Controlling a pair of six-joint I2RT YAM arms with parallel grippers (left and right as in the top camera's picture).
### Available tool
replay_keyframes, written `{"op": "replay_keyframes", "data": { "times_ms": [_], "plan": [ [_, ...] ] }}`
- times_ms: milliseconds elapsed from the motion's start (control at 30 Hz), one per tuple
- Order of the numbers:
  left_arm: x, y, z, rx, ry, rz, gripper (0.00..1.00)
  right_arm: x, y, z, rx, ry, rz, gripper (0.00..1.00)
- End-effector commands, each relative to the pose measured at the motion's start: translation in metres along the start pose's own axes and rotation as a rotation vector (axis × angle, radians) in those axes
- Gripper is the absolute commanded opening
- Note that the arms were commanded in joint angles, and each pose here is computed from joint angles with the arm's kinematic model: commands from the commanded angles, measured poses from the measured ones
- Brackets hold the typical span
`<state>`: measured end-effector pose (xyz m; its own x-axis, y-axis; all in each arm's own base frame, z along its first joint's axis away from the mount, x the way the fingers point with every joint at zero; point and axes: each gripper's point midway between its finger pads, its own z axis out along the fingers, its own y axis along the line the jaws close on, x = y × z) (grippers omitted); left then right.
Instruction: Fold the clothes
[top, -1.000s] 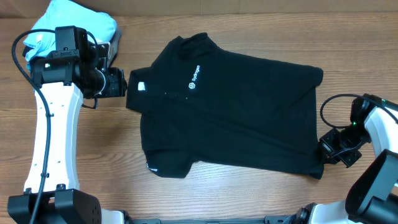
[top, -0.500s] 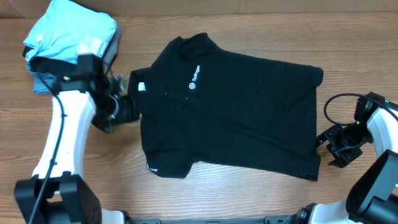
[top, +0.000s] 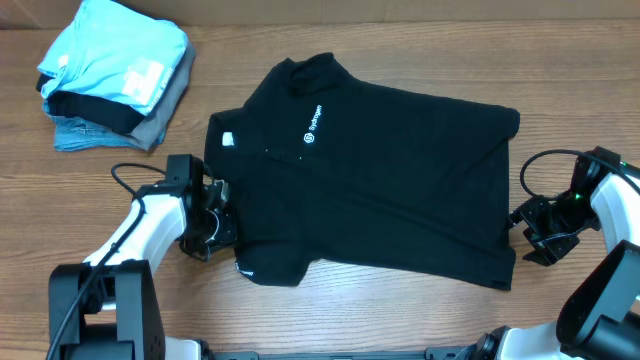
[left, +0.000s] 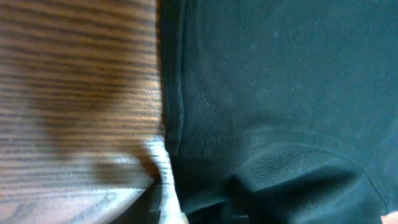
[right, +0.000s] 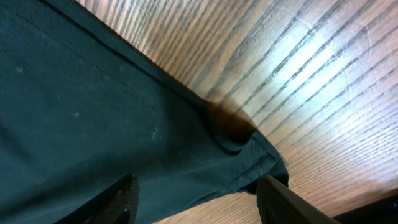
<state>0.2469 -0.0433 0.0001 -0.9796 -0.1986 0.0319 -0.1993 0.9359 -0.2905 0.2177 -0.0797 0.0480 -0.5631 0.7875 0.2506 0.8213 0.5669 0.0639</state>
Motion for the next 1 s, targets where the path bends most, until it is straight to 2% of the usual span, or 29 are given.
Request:
{"op": "replay_keyframes", "data": {
  "times_ms": [0,133,267,400,467,533,667,833,900,967],
  "plan": [
    [0.012,0.004,0.007,-0.007,0.018,-0.052,0.05,-0.004,0.004,-0.009,-0.027,-0.034,-0.01,0.64],
    [0.021,0.026,-0.004,-0.127,0.063,-0.158,0.04,-0.004,0.005,-0.009,-0.031,-0.032,-0.03,0.64],
    [0.018,0.051,-0.037,-0.241,0.084,-0.239,0.04,-0.004,0.005,-0.009,-0.031,-0.032,-0.046,0.64],
    [0.003,0.059,-0.067,-0.251,0.058,-0.252,0.04,-0.005,0.007,-0.009,-0.038,-0.037,-0.059,0.66],
    [-0.003,0.055,-0.072,-0.229,0.046,-0.233,0.12,-0.005,0.012,-0.009,-0.058,-0.039,-0.089,0.68],
    [-0.004,0.051,-0.071,-0.212,0.046,-0.23,0.31,-0.002,0.017,-0.008,-0.085,-0.028,-0.131,0.68],
    [-0.003,0.047,-0.071,-0.198,0.052,-0.226,0.56,0.005,0.032,-0.003,-0.156,-0.007,-0.203,0.69],
    [-0.007,0.047,-0.071,-0.197,0.041,-0.208,0.63,0.011,0.041,0.018,-0.161,-0.012,-0.227,0.7],
    [-0.01,0.046,-0.072,-0.191,0.029,-0.194,0.63,0.018,0.041,0.031,-0.153,-0.002,-0.226,0.65],
    [-0.015,0.042,-0.072,-0.166,0.016,-0.173,0.63,0.026,0.04,0.043,-0.143,0.012,-0.22,0.54]
  ]
}}
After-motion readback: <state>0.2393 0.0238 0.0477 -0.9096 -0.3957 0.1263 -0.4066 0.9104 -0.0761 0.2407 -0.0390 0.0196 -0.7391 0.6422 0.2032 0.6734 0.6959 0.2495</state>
